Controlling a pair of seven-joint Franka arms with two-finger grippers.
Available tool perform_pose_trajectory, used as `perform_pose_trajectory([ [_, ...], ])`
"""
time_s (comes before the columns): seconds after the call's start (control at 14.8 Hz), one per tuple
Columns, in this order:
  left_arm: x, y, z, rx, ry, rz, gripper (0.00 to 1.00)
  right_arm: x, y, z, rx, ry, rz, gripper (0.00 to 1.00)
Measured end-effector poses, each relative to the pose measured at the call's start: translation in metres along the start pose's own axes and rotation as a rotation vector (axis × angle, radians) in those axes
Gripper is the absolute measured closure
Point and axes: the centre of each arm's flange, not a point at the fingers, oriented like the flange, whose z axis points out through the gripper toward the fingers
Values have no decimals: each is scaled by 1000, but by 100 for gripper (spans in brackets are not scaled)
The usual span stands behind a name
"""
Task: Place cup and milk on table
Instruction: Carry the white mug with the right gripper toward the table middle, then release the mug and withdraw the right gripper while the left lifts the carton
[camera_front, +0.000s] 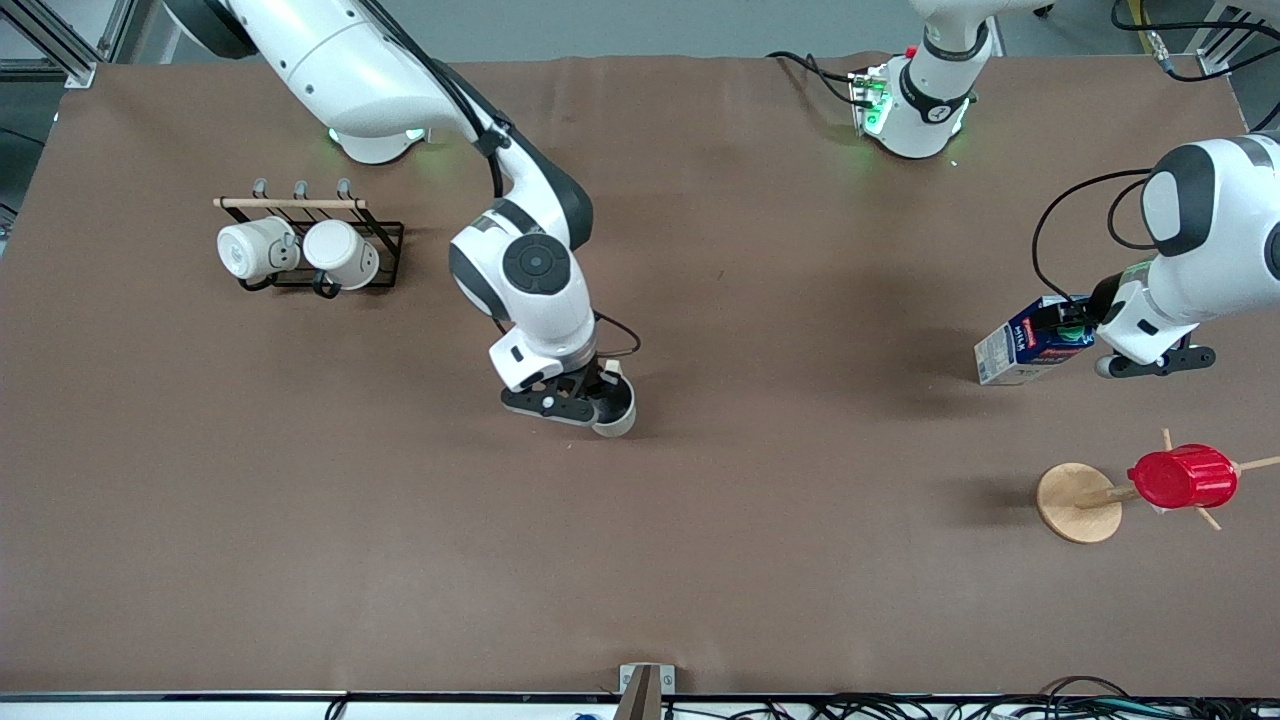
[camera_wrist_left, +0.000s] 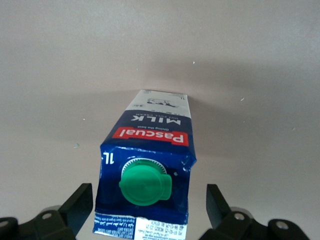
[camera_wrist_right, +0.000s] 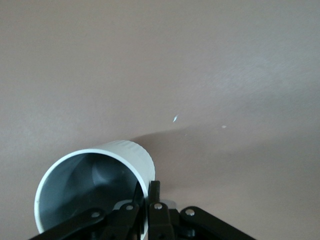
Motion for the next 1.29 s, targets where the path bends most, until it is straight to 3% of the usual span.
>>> perform_pose_trajectory([
  [0.61,-5,-2,13,-2,-28,-4,0,-15,-12,24,-9,16,6,95],
  [0.68,-5,-5,14,-3,-31,-8,0,-14,-12,25,-9,17,12,91],
  [0.95,-7,-9,17,-5,-36,4,0,-2,-13,11,12,37,32,52],
  [1.15,-8,-8,18,-5,-43,4,0,27,0,-34,11,75,73,22],
  [1.29,-7,-8,18,-5,-41,5,16,59,32,-87,-19,109,115,4],
])
